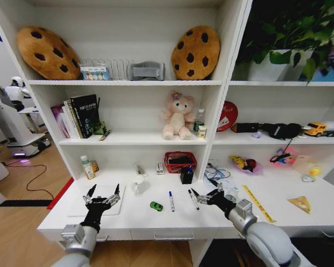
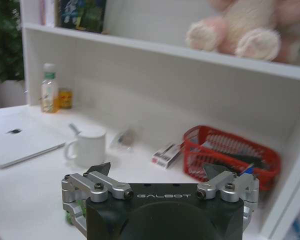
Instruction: Organize the objects on the table.
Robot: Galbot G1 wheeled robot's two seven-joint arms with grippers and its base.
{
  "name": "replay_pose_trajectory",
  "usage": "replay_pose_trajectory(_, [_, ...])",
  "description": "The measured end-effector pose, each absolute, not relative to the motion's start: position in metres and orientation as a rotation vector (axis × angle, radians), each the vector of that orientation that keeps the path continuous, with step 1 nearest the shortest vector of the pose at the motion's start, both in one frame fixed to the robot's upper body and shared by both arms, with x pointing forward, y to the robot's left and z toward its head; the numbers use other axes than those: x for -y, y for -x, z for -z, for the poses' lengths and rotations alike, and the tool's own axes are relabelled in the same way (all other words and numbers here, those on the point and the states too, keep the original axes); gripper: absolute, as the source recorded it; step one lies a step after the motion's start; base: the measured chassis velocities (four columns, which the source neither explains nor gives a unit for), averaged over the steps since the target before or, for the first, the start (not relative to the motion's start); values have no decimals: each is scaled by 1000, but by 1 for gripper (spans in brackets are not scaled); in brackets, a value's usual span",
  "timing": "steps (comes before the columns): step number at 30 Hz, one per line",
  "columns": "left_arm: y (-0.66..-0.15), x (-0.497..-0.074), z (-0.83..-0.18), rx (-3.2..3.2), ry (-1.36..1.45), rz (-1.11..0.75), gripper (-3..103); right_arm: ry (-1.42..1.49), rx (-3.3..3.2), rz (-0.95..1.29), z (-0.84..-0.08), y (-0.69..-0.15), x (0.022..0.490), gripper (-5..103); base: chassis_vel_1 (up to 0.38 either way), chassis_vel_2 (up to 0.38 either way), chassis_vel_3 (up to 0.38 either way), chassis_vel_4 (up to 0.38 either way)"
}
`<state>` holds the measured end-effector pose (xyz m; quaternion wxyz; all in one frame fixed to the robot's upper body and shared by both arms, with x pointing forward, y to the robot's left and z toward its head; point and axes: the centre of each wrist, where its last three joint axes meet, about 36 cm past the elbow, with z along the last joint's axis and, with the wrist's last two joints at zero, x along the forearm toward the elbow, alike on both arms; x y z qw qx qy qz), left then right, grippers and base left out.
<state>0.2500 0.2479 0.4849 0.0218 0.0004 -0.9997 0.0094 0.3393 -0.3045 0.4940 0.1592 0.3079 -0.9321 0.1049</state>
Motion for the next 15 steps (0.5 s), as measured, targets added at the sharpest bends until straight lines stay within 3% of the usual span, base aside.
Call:
replay_pose_trajectory(9, [-250, -248, -485, 3098, 0, -30, 100, -1104, 2327, -205, -485, -388, 294, 100, 0, 0, 0, 0])
replay_pose_trajectory(15, [-250, -248, -485, 3098, 0, -30, 100, -1235, 2222, -263, -480, -413, 269, 100, 0, 0, 0, 0])
